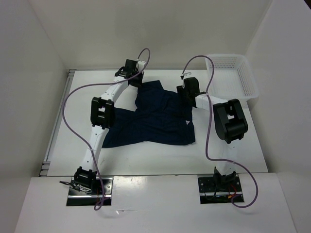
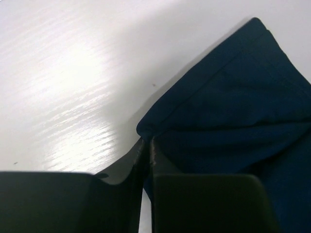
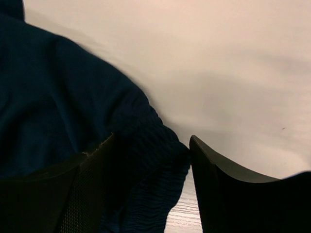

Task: Fold and stack the shorts
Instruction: Flatten the shorts out, then fold the shorts

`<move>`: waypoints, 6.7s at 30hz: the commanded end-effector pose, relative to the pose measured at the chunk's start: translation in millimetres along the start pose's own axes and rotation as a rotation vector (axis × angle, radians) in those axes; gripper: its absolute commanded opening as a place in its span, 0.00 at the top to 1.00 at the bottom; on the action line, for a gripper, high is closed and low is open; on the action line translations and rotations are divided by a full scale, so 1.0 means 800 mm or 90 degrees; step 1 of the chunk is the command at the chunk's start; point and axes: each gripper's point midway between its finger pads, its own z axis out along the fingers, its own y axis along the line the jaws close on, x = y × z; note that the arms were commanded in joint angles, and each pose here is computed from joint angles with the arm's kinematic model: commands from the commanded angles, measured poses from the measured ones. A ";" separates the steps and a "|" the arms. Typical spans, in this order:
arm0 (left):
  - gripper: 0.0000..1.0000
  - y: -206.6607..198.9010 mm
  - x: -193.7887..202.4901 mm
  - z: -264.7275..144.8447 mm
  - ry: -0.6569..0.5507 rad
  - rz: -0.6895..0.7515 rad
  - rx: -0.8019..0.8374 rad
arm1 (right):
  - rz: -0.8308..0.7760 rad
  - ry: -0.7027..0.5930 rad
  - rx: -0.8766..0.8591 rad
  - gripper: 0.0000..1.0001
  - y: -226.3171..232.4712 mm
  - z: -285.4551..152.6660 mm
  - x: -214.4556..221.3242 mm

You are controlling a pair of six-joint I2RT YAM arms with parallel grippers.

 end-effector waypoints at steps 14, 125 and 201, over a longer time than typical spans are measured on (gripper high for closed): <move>1.00 0.053 0.025 -0.180 0.078 -0.045 -0.113 | -0.083 -0.025 -0.040 1.00 0.013 0.010 -0.003; 1.00 0.099 0.041 -0.434 0.045 -0.131 -0.218 | -0.400 -0.265 -0.008 1.00 0.054 -0.101 -0.149; 1.00 -0.059 0.357 -0.444 0.417 -0.057 -0.091 | -0.626 0.068 -0.279 1.00 0.037 -0.278 0.090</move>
